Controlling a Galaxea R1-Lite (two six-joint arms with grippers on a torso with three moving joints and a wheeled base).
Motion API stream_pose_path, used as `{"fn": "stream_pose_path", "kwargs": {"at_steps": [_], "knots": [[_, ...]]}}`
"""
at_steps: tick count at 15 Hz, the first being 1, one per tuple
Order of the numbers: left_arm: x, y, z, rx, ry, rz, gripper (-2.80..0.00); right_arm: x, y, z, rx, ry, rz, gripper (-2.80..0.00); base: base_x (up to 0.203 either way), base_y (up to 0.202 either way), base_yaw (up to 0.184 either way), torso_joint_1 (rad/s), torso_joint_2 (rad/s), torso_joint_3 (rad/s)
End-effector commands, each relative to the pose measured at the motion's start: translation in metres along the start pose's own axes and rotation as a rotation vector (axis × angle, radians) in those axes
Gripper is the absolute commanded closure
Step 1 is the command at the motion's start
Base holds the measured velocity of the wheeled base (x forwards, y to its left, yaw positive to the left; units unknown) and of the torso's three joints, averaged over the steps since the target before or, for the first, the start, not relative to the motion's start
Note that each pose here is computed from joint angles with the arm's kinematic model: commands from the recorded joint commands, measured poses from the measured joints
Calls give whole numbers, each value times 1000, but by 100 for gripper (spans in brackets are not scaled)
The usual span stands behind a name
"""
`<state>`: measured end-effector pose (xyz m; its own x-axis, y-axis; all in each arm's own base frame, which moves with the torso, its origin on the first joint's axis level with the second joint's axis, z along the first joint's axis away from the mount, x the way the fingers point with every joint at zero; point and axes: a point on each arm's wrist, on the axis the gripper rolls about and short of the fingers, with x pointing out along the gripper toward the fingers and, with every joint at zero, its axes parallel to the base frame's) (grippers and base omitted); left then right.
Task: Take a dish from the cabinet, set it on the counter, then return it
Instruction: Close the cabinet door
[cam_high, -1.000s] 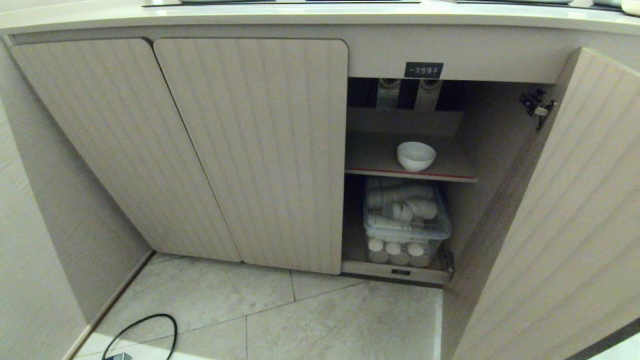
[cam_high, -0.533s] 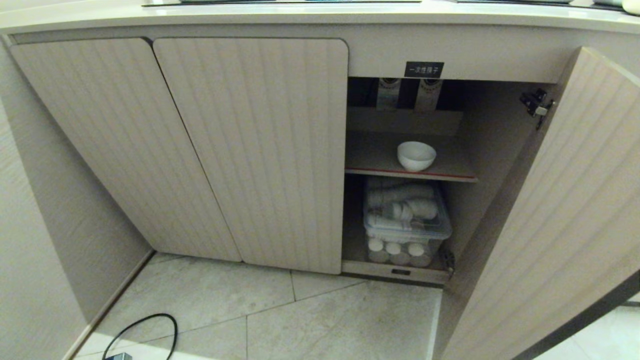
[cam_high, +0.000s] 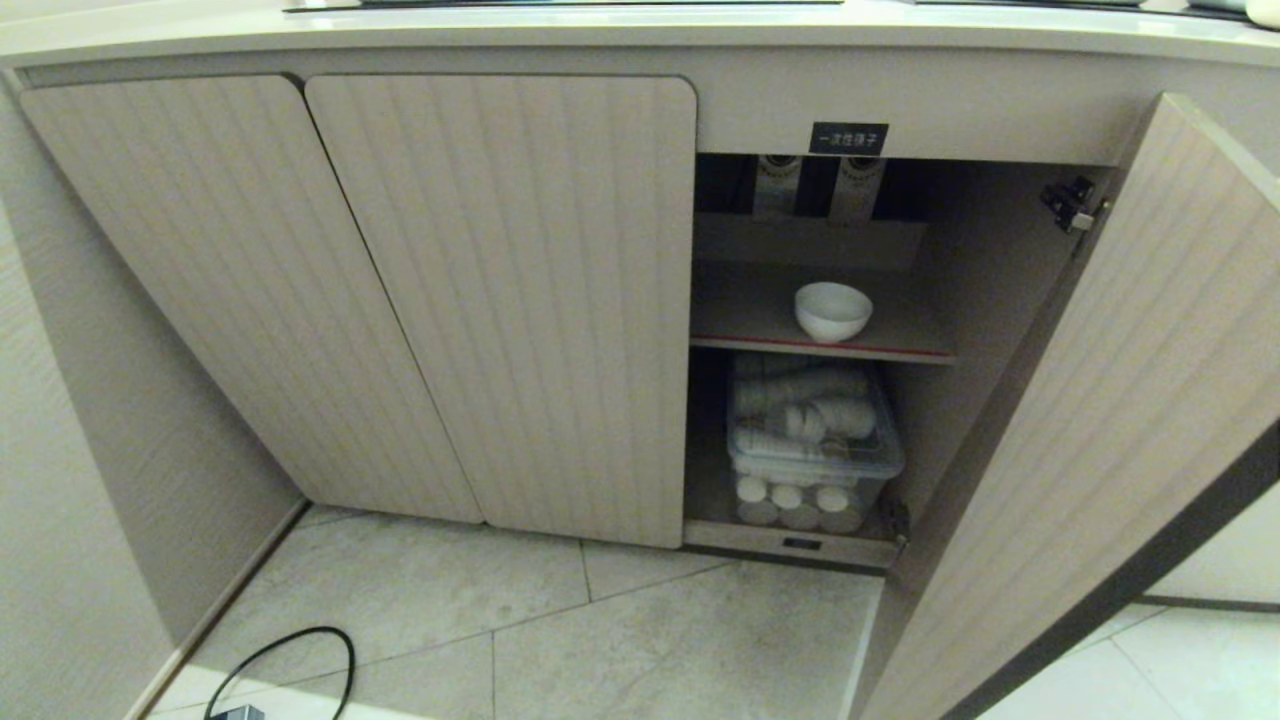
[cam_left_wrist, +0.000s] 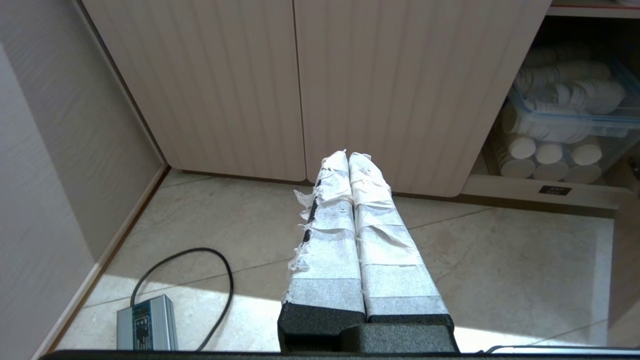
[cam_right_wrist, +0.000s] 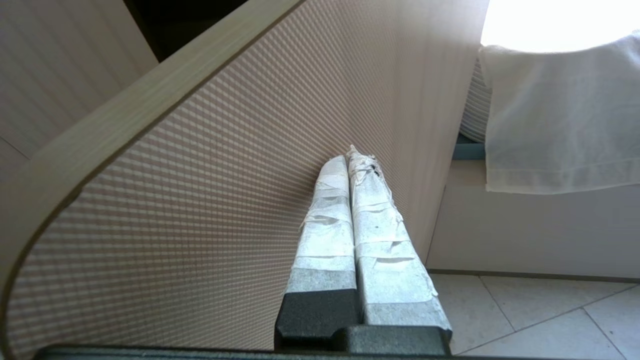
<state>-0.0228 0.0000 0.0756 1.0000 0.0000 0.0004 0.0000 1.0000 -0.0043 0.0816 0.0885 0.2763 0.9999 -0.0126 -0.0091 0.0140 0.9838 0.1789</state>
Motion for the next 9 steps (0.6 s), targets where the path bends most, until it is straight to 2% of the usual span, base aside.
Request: {"fn": "stream_pose_path", "kwargs": {"at_steps": [1,9], "knots": [[0,0,0,0,-1,0,0,7,10,-3,-16,10,-5,0,0,0,0,0,0,0],[0,0,0,0,0,0,0,33,53,-8,-17,12,1,0,0,0,0,0,0,0]]}}
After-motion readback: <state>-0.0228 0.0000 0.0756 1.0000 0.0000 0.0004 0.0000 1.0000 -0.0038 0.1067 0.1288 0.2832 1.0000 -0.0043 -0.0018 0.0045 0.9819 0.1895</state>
